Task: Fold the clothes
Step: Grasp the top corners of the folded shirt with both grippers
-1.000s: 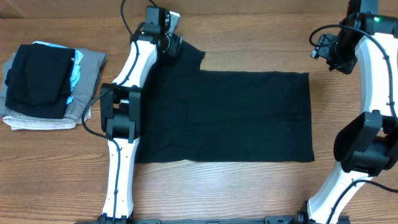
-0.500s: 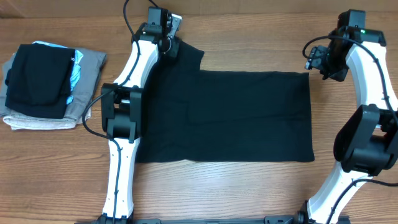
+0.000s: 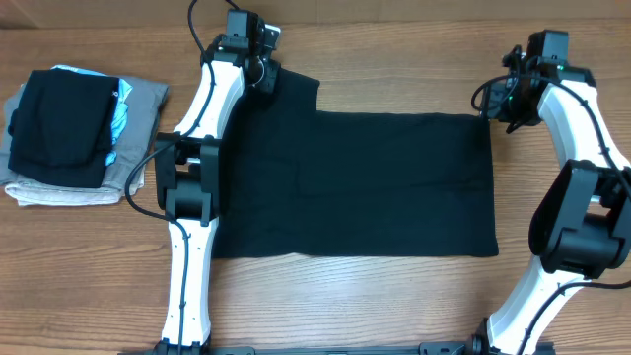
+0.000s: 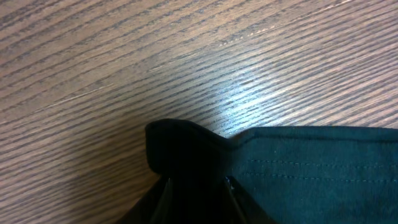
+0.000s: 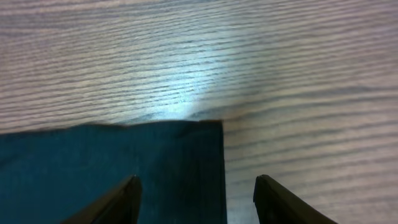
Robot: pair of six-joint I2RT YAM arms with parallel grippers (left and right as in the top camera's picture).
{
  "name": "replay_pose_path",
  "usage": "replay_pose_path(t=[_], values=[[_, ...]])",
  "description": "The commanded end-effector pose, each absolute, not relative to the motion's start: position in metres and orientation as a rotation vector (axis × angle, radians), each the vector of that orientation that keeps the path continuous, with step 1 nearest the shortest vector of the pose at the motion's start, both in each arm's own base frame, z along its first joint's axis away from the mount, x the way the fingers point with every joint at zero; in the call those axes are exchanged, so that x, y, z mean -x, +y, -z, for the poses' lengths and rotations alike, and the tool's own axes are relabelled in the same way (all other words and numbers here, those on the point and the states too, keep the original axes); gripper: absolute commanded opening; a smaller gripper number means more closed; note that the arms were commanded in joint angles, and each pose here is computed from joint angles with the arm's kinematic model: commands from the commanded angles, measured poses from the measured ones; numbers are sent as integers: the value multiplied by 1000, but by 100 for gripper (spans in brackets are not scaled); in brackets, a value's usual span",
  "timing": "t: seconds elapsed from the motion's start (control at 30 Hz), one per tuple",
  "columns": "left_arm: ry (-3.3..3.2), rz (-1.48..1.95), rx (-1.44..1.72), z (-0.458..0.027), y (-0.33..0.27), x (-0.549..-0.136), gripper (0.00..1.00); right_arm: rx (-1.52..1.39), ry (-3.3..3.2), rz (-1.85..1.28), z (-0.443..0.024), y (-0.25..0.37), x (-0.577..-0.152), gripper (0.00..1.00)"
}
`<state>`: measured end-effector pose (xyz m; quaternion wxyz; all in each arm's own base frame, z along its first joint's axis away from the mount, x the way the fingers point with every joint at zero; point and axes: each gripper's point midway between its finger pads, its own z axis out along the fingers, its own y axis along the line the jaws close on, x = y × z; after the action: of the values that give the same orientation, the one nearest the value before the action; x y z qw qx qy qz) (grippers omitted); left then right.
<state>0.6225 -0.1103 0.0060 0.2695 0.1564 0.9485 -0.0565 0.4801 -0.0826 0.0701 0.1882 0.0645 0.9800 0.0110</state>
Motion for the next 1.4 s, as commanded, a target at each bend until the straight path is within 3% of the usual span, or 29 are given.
replay_pose_path(t=[0.0,0.53,0.77,0.93,1.03,1.07,1.1,1.37], values=[[2673,92,-422,35,-91,-603,29,-64,2769,-47,-55,-76,-479,64],[2708,85,-423,38,-89,-596,30,144,2860,-93,12,-70,-476,69],[2742,87,-427,41,-88,-588,27,156,2813,-148,13,-63,-486,67],[2767,89,-430,43,-87,-582,16,157,2829,-177,14,-60,-482,47],[2769,89,-430,41,-87,-582,7,200,2823,-195,14,-57,-481,12],[2767,89,-430,38,-87,-582,5,201,2819,-196,13,-56,-482,7],[2762,88,-429,33,-87,-583,4,201,2816,-194,12,-57,-483,4],[2693,90,-389,-52,-86,-580,4,206,2765,-269,-29,-48,-493,4]])
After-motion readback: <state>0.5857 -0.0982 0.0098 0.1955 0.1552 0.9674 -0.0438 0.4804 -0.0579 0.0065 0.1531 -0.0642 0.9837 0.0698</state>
